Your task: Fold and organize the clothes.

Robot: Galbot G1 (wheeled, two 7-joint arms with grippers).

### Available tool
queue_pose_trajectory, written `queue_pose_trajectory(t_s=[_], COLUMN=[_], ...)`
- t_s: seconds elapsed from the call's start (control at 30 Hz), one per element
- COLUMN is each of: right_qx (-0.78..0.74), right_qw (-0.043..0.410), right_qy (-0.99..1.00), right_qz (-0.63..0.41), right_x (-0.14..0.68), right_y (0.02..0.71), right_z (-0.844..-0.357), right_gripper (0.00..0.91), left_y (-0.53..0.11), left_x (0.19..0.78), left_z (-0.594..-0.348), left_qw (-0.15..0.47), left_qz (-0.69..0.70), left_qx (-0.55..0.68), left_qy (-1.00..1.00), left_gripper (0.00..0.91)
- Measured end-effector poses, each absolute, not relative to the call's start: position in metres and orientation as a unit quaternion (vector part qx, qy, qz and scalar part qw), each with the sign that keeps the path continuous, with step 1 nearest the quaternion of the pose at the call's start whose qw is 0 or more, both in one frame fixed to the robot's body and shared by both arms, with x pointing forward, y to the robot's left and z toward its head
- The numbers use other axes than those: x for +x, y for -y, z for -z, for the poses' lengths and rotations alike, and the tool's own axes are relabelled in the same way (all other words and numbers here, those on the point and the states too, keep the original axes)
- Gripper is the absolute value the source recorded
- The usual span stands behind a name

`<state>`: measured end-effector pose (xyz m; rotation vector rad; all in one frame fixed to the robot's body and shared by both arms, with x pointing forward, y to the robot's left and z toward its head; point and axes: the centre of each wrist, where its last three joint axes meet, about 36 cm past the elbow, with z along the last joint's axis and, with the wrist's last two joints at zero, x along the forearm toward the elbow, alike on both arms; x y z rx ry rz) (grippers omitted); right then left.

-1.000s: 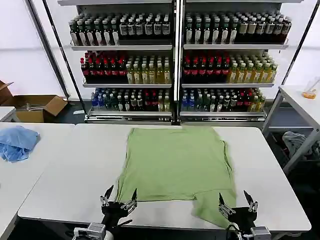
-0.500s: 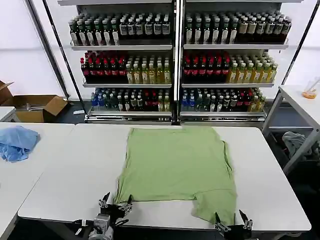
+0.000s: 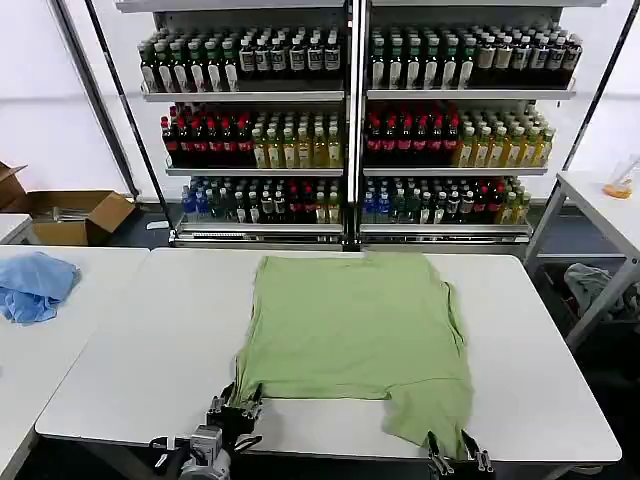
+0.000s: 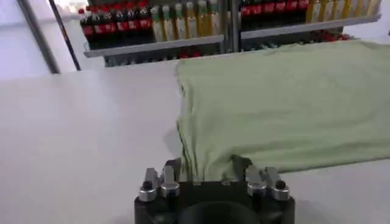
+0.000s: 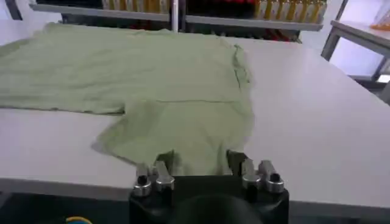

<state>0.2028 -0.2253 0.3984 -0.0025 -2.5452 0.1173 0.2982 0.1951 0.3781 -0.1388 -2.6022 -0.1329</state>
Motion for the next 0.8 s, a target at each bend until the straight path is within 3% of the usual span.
queue_pose_trajectory(t_s=[0.4, 0.8], right_qx=[-0.003, -0.008], right_qw=[0.271, 0.192], right_qy=[0.962, 0.981], right_qz=[-0.043, -0.04], right_x=[0.199, 0.208], right_y=[0.232, 0.246], right_z=[-0.407, -0.453], right_gripper=[0.0, 0.0], left_y=[-0.198, -0.21], left_x=[0.293, 0.279], left_z=[-0.389, -0.428], left_qw=[0.242, 0.192], left_qz=[0.017, -0.012], left_qx=[-0.06, -0.07], left_qy=[0.968, 0.979], left_gripper=[0.02, 0.02])
